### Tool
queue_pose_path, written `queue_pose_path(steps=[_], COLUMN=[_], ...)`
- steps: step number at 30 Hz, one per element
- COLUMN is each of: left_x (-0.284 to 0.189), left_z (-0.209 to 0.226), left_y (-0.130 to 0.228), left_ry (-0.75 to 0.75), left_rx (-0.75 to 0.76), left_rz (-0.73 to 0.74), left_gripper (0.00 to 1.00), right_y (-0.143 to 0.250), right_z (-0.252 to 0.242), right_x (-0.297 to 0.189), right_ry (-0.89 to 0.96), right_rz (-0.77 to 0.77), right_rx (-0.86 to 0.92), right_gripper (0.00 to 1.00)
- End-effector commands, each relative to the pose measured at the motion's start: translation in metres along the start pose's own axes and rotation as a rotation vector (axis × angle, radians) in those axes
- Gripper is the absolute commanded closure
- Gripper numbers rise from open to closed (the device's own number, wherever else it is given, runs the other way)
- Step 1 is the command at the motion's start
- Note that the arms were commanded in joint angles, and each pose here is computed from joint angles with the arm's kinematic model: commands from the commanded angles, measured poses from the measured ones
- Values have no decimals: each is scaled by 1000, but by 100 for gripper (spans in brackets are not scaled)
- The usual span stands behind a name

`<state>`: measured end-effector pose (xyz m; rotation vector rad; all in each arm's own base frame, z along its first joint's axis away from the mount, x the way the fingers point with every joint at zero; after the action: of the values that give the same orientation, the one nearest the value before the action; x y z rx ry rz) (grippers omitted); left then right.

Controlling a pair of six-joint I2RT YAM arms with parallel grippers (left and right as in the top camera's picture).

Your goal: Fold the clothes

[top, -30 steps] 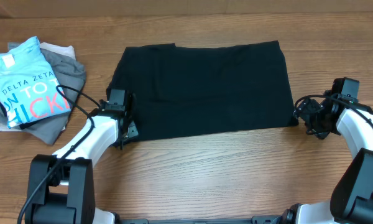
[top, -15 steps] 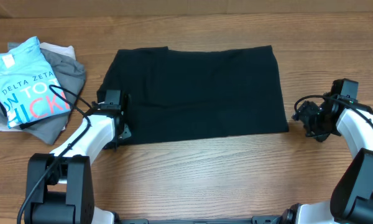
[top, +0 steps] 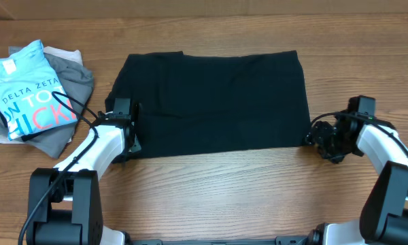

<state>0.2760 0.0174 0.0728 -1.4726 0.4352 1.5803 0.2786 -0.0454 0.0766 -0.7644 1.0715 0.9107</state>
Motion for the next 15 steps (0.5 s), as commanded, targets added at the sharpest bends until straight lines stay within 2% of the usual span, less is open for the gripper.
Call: queue_pose_path(steps=[1,2,4,5,6,7,9,11,15], left_x=[9,9,9,8,8,8,8,8,6], left_z=[6,6,6,6,6,7,8,11,18], left_y=[6,6,6,7,7,8,10,13,26], left_ry=[-44,-45,-43,-42,-44,-47,-55,-69,-94], left_rx=[30,31,32,32,34,36,40,50,80], left_rz=[34,36,39,42,44,48,56,74,161], left_gripper=[41,43,43,43,43,43,45,55,52], right_y=[2,1,0,-1,-1,-2,2,13,32], right_z=[15,17,16,13,12,10,3,-10,-33], right_x=[6,7,7,7,7,7,6,3,-6], right_ry=[-21,-10,27,64,78,99,149,243,430], right_rz=[-5,-15,-29,-39,-43,-49,-34,13,85], right_rx=[-59,-66,-39,-15,-5,6,25,99,223], right_gripper=[42,51,60,75,82,94,96,96,96])
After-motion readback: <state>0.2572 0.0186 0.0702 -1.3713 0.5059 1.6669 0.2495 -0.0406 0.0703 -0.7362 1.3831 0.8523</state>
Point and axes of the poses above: each gripper's point midway between its finger pads, its own x axis out along the fingers, its own z axis along the line the jaws close on, y = z × x, the point moved 7 cm from there along -x, back along the fingers, and after that the axes turned 10 degrees about -x, right-handed, at the moved point
